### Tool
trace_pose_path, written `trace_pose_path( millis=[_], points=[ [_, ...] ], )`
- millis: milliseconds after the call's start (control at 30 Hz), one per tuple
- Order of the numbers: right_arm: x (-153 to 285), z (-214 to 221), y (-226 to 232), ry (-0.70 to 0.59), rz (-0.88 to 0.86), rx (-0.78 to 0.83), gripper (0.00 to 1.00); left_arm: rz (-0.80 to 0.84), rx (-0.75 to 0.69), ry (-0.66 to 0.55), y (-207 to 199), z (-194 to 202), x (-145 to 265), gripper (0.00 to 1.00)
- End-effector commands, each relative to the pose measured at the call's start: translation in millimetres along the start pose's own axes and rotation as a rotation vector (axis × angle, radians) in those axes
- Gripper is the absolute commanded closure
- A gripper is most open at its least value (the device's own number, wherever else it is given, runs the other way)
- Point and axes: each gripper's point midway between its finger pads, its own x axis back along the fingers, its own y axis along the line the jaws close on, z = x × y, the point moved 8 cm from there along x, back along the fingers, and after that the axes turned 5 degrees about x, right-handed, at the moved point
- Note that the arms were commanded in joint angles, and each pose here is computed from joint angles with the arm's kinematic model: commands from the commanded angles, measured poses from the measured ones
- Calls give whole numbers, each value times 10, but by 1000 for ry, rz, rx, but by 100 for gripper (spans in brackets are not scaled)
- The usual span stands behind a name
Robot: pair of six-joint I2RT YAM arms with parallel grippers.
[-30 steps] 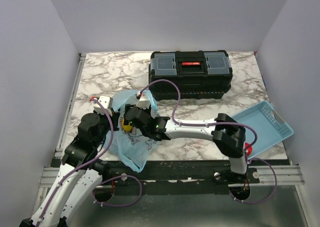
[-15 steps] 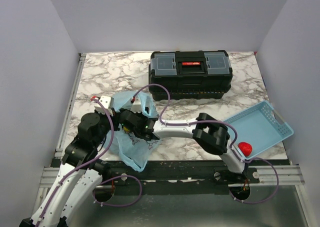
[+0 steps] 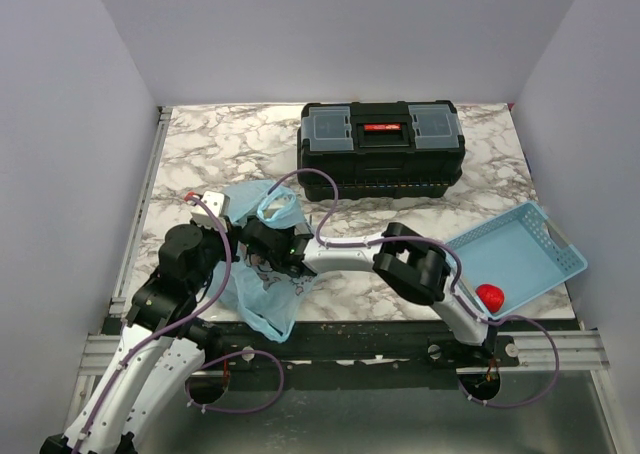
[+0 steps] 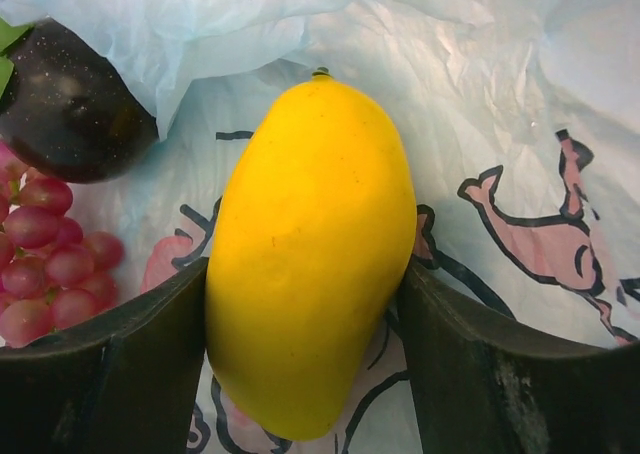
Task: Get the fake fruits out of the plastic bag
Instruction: Take out the fake fruit from the plastic bag.
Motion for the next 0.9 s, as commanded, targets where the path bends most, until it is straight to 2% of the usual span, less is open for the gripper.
trace_pose_path(
  millis=[0, 167, 367, 700, 867],
  points=[
    [66, 19, -107, 15, -24, 30, 41, 67, 9, -24, -84, -60, -14, 100],
    [277, -209, -81, -22, -116, 24, 62, 62, 11, -20, -80, -56, -19, 100],
    [665, -513, -59, -49, -269, 35, 79, 56, 12, -17, -74, -52, -24, 100],
    [1384, -777, -137, -127, -649, 18, 98, 31, 19, -30, -51, -66, -7, 100],
    [1710, -996, -154, -172, -767, 17, 99, 16, 21, -28, -37, -63, -11, 100]
  ],
)
